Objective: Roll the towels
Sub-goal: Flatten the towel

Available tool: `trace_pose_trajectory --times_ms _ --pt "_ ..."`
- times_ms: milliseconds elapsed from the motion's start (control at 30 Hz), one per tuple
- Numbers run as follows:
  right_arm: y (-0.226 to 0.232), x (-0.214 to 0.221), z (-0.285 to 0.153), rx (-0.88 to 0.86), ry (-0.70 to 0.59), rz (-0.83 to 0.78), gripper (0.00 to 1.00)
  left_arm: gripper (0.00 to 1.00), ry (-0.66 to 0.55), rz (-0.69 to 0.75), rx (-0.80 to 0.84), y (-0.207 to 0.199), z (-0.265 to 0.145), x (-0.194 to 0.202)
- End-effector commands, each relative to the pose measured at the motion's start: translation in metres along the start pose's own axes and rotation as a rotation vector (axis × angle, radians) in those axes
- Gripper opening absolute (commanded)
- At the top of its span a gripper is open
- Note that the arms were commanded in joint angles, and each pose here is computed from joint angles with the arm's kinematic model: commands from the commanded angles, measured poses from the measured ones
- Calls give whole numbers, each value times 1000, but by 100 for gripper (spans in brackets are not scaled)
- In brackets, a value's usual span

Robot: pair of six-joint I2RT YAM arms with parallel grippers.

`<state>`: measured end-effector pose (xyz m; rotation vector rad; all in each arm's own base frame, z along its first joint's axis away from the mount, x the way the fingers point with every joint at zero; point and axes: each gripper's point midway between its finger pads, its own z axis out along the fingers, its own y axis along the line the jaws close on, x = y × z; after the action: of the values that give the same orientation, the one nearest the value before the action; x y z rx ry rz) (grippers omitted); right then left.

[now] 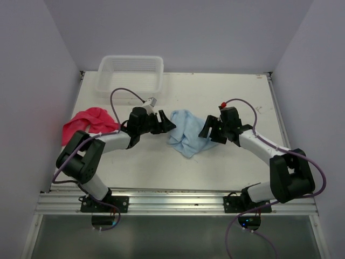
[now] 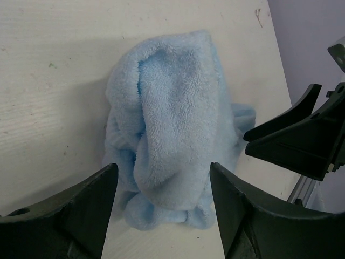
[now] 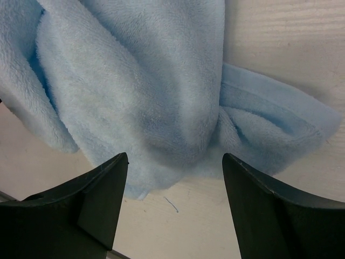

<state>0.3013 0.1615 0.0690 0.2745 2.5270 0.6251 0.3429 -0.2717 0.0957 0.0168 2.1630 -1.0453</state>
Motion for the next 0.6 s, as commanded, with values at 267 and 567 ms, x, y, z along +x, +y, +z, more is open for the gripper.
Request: trace_pose_trajectory --times_ms 267,567 --pt "5 -15 -5 9 -34 -17 74 41 9 27 108 -18 17 1" --pt "6 -10 2 -9 -18 -1 61 0 -70 109 123 -45 -1 -30"
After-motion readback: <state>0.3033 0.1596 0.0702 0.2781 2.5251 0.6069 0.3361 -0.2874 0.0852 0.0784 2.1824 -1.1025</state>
